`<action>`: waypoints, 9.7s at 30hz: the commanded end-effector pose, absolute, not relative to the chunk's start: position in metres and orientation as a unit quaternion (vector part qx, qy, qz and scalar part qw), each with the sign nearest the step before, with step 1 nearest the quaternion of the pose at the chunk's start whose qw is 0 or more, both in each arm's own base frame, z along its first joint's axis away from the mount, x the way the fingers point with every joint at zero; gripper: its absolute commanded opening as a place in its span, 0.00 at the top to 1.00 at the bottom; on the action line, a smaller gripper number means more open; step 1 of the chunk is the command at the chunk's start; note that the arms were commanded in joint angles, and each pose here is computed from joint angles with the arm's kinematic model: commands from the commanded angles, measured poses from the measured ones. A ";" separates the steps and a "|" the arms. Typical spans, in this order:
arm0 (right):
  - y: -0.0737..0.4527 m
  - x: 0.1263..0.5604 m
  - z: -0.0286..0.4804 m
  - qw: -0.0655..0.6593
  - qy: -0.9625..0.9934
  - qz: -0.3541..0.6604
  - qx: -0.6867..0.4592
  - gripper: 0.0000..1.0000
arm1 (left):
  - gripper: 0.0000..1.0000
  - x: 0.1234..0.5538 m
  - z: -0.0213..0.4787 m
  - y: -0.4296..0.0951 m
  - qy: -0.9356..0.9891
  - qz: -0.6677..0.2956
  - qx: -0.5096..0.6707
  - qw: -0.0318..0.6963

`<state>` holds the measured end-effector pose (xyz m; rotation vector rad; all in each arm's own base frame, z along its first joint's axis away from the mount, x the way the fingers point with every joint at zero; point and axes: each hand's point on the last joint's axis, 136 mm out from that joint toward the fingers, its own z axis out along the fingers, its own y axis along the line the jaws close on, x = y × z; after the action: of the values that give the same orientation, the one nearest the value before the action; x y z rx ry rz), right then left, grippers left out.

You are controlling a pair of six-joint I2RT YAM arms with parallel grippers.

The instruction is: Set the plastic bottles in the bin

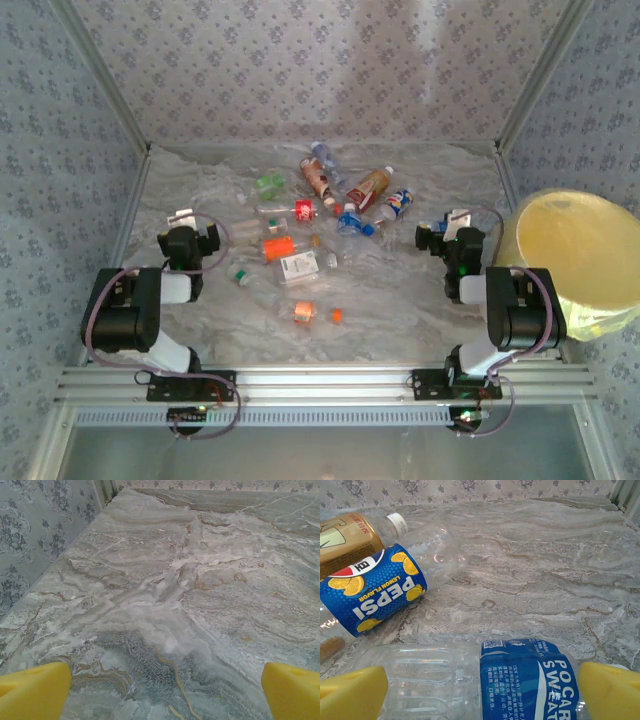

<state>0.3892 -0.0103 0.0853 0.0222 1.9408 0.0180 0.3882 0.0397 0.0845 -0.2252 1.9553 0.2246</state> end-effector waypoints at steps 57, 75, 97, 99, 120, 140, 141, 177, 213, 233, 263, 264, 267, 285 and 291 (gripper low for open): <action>0.059 0.395 0.132 0.305 0.894 0.106 0.311 0.00 | 0.02 0.331 0.140 0.022 0.852 -0.030 -0.316 0.415; 0.016 0.376 0.102 0.204 0.765 0.060 0.607 0.00 | 0.02 0.334 0.137 -0.002 0.872 -0.109 -0.313 0.359; 0.014 0.430 0.041 0.213 0.746 0.046 0.629 0.28 | 0.02 0.330 0.123 0.010 0.874 -0.096 -0.332 0.343; 0.015 0.435 0.047 0.231 0.749 0.058 0.619 0.33 | 0.02 0.330 0.122 0.010 0.873 -0.096 -0.334 0.342; 0.075 0.396 0.295 0.535 0.828 0.040 0.161 0.55 | 0.02 0.350 0.149 -0.020 0.856 -0.193 -0.298 0.376; -0.148 0.190 0.355 0.385 0.827 -0.253 0.323 0.51 | 0.02 0.359 0.184 -0.045 0.837 -0.241 -0.266 0.412; -0.152 0.190 0.345 0.381 0.826 -0.238 0.339 0.51 | 0.02 0.360 0.185 -0.045 0.837 -0.241 -0.266 0.413; -0.117 0.254 0.273 0.396 0.838 -0.009 0.376 0.23 | 0.02 0.354 0.169 -0.031 0.854 -0.192 -0.292 0.386; 0.165 0.315 0.394 0.612 0.775 0.111 -0.111 0.00 | 0.02 0.289 0.161 -0.020 0.882 -0.141 -0.349 0.282; 0.272 0.356 0.291 0.543 0.804 0.194 -0.145 0.00 | 0.02 0.219 0.092 -0.090 0.881 -0.169 -0.428 0.105; 0.230 0.338 0.285 0.555 0.810 0.156 -0.110 0.00 | 0.56 0.296 0.027 -0.083 0.849 -0.157 -0.479 0.158; 0.231 0.337 0.285 0.554 0.810 0.158 -0.113 0.00 | 0.57 0.296 0.029 -0.081 0.848 -0.155 -0.479 0.166; 0.234 0.335 0.289 0.556 0.805 0.164 -0.123 0.00 | 0.60 0.298 0.034 -0.076 0.844 -0.161 -0.477 0.185; 0.223 0.320 0.306 0.594 0.768 0.209 -0.113 0.00 | 0.72 0.312 0.183 -0.065 0.855 -0.186 -0.301 0.380; 0.243 0.303 0.317 0.588 0.734 0.299 -0.165 0.00 | 0.73 0.327 0.253 -0.103 0.848 -0.248 -0.190 0.428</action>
<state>0.3166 0.2267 0.2999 -0.3134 1.7900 0.5362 0.3236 -0.0827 0.2192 -0.6816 2.1332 -0.5742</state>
